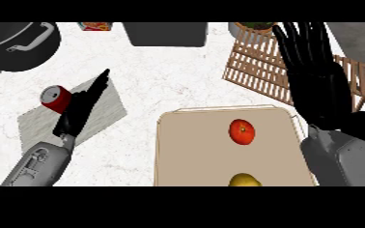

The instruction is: Pick the tomato from the tray and place it in the tiered shelf

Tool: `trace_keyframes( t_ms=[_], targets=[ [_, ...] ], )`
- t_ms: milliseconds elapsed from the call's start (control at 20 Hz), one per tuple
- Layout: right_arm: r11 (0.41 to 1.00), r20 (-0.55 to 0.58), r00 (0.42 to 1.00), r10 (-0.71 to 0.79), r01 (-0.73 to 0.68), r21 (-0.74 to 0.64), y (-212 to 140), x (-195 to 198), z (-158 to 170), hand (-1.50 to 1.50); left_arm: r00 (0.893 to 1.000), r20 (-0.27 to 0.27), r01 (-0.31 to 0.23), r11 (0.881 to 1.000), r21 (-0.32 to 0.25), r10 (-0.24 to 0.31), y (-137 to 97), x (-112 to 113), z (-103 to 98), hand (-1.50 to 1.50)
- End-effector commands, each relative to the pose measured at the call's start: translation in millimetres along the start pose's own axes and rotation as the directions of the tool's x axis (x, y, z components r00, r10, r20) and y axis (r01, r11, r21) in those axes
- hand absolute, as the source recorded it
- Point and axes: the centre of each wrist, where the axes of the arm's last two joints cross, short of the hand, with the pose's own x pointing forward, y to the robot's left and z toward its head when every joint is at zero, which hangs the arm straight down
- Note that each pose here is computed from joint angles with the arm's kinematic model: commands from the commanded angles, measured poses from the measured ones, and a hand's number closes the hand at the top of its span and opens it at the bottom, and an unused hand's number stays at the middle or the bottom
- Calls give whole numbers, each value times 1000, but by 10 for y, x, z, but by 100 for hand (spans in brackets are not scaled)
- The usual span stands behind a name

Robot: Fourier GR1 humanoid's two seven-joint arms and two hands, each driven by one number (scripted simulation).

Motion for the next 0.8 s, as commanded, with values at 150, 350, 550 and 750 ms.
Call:
trace_keyframes(
  t_ms=[150, 350, 550, 750],
  targets=[
    [785, -259, 853, 454, -520, -336, -744, 97, 597, 150, 963, -179, -165, 967, 193, 200, 193, -472, 265, 0],
    [419, -750, 497, 436, -850, -320, -1484, 35, 1646, 150, 915, -246, -249, 926, 284, 321, 206, -665, 380, 0],
    [292, -796, 512, 323, -854, -431, -1084, 13, 2120, -150, 870, -263, -347, 896, 277, 418, 120, -797, 509, 0],
    [390, -774, 505, 382, -848, -360, -395, 256, 2251, -150, 875, -256, -353, 904, 241, 410, 149, -557, 433, 0]
  ],
)
